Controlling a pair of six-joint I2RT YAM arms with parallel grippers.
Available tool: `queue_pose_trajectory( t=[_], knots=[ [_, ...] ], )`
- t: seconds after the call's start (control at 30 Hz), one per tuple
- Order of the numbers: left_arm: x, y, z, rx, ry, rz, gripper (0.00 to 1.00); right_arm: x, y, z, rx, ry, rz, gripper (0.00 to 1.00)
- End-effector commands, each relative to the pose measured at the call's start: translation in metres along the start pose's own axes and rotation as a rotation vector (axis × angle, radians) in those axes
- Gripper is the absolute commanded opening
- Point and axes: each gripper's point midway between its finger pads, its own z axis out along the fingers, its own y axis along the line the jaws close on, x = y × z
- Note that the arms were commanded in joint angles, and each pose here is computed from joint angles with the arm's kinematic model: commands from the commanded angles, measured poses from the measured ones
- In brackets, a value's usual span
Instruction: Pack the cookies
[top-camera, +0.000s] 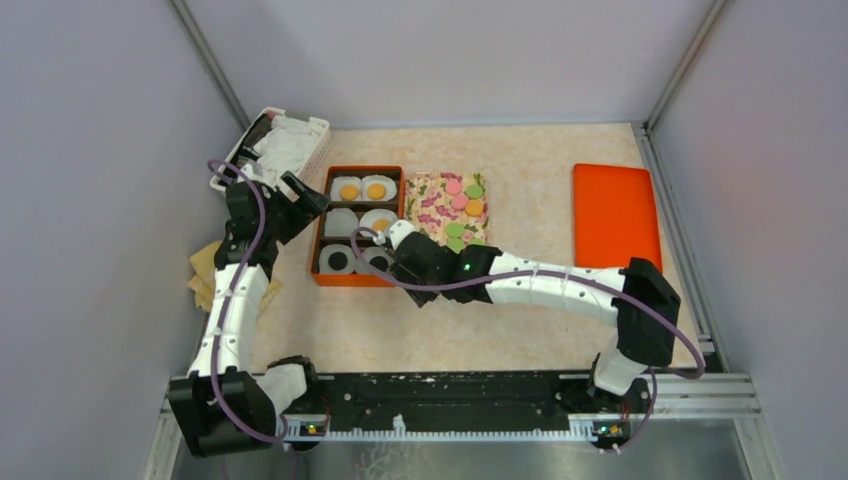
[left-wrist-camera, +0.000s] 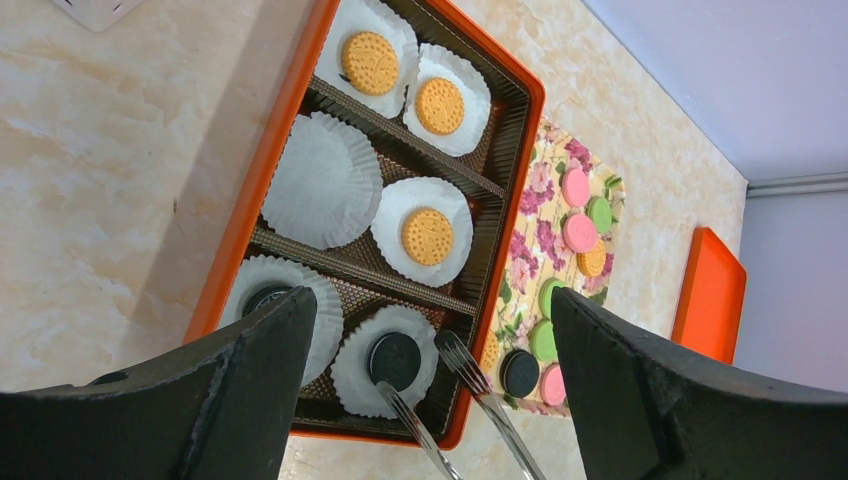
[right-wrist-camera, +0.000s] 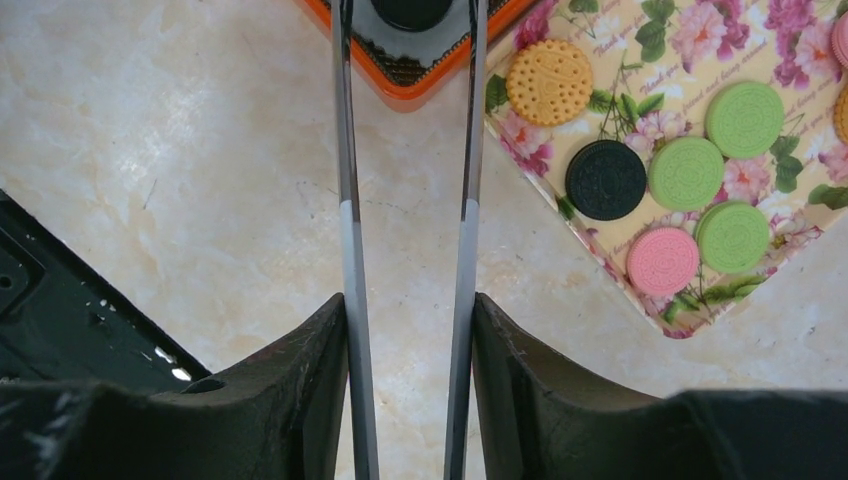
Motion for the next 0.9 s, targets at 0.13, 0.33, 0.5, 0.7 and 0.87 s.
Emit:
queue_pose_trajectory(
  t=[0.13, 0.33, 0.5, 0.7, 0.87],
  knots=[
    [-0.003, -0.006, 0.001, 0.036, -0.006, 0.018, 0.93, -0.014, -0.001, -0.001, 0.016, -0.056, 0.028, 0.48],
    [-0.019, -0.019, -0.013, 0.051, -0.047, 0.031, 0.93, -0.041, -0.011, -0.028, 0.038, -0.177, 0.072, 0.45],
    [-0.036, -0.039, -0.036, 0.083, -0.094, 0.035, 0.93, -0.067, -0.031, -0.066, 0.091, -0.288, 0.109, 0.41],
    [-0.048, -0.055, -0.064, 0.109, -0.142, 0.043, 0.93, -0.063, -0.066, -0.093, 0.236, -0.324, 0.13, 0.41],
    [-0.051, -0.064, -0.056, 0.137, -0.104, 0.074, 0.93, -0.058, -0.088, -0.09, 0.302, -0.3, 0.17, 0.4]
  ],
)
